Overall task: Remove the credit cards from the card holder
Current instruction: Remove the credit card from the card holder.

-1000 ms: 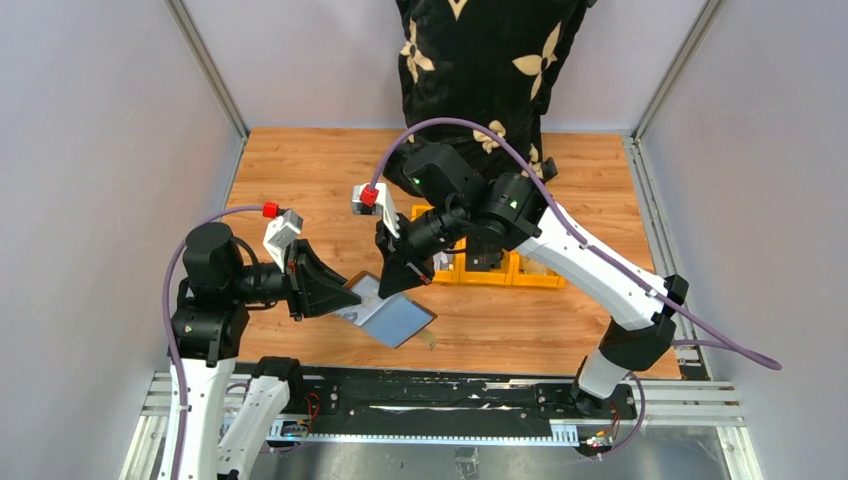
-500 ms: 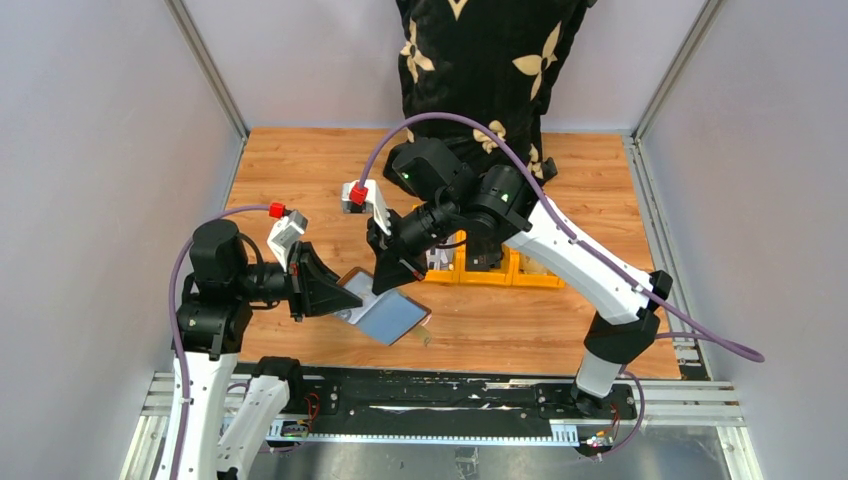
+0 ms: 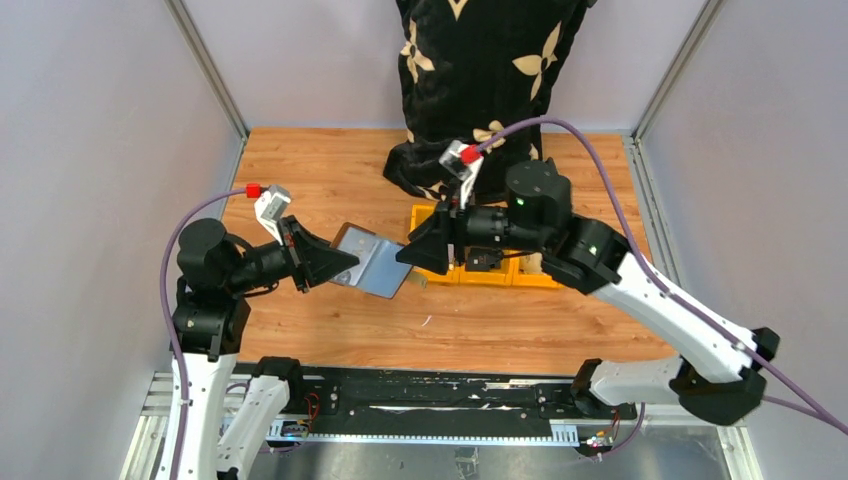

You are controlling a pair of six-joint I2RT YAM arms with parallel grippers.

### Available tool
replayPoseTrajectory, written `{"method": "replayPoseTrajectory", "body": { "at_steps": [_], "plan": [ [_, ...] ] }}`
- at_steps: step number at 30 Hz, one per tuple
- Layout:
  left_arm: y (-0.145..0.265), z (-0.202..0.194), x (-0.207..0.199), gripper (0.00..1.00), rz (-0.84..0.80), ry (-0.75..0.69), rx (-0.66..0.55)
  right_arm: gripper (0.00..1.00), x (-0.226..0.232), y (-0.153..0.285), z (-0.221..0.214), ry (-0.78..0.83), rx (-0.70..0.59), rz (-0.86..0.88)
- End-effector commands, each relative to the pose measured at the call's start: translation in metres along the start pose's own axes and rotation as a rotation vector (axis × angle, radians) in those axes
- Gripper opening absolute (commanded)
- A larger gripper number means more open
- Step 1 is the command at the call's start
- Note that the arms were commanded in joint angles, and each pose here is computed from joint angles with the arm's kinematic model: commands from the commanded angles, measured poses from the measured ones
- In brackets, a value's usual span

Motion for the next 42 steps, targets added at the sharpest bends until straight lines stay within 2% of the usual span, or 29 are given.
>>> {"method": "replayPoseTrajectory", "body": {
  "at_steps": [1, 8, 21, 29, 33, 42],
  "plan": [
    [0.000, 0.029, -0.009, 0.00, 0.020, 0.003, -0.190, 0.58, 0.027, -0.001, 0.038, -0.172, -0.303, 0.166],
    [-0.001, 0.031, -0.024, 0.00, -0.069, 0.112, -0.205, 0.59, 0.035, -0.023, 0.022, -0.290, -0.308, 0.325],
    [0.003, 0.029, -0.044, 0.00, -0.153, 0.153, -0.170, 0.58, 0.015, -0.054, -0.002, -0.364, -0.261, 0.267],
    [0.006, 0.021, -0.052, 0.00, -0.202, 0.155, -0.127, 0.35, 0.017, -0.062, 0.008, -0.446, -0.317, 0.334],
    [0.008, 0.013, -0.053, 0.05, -0.214, 0.148, -0.104, 0.24, 0.015, -0.062, 0.013, -0.470, -0.349, 0.330],
    [0.008, 0.009, -0.048, 0.08, -0.191, 0.144, -0.099, 0.10, 0.021, -0.058, 0.015, -0.455, -0.356, 0.373]
  ]
}}
Point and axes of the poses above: each gripper's point midway between its finger pads, its own y axis back along the fingers, its own x axis along the line the jaws close on, z = x × y, the point moved 4 cm from there along y, back along the fingers, and after that the axes turned 10 degrees about y, right-handed, at the moved point
